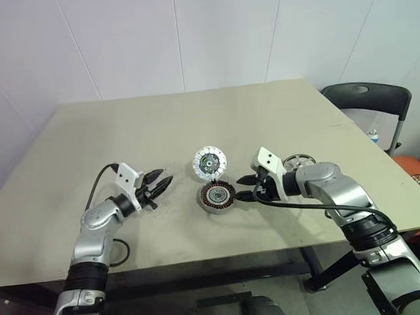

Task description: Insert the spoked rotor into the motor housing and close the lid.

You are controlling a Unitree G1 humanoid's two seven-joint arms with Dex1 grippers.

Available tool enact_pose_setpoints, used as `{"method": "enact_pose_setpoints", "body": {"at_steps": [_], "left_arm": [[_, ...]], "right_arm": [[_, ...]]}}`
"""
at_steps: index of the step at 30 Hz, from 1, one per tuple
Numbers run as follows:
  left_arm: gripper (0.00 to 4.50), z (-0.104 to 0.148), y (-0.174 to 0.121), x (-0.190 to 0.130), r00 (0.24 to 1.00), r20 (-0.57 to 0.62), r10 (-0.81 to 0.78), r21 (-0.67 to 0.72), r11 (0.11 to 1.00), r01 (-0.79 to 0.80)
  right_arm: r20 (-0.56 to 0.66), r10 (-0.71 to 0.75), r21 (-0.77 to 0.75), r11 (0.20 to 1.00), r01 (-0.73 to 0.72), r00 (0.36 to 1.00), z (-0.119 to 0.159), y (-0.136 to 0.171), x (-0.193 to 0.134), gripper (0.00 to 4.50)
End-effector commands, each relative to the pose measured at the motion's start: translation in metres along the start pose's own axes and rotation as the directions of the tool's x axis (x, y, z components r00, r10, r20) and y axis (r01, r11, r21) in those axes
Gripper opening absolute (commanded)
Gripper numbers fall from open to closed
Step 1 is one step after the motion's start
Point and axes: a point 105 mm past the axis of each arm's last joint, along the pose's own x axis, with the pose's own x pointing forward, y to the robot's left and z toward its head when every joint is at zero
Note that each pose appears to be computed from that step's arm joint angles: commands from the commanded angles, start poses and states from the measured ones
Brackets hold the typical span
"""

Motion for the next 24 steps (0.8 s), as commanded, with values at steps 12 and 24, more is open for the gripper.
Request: {"method": "enact_pose_setpoints", "body": {"at_steps": [12,24], "left_arm": [[4.00,-0.019,0.019,-0.033,0.971,-0.140,0.192,-0.024,0.980,-0.197],[4.00,-0.039,0.025,-0.025,0.946,-0.248,0.210,-0.038,0.973,-0.226]], "right_arm": [[0.032,0.016,-0.050,0.999,-0.014,0.999,0.014,0.002,0.002,2.56],[0.037,0.018,-0.053,0.998,-0.016,0.999,0.014,0.005,0.003,2.56]]}}
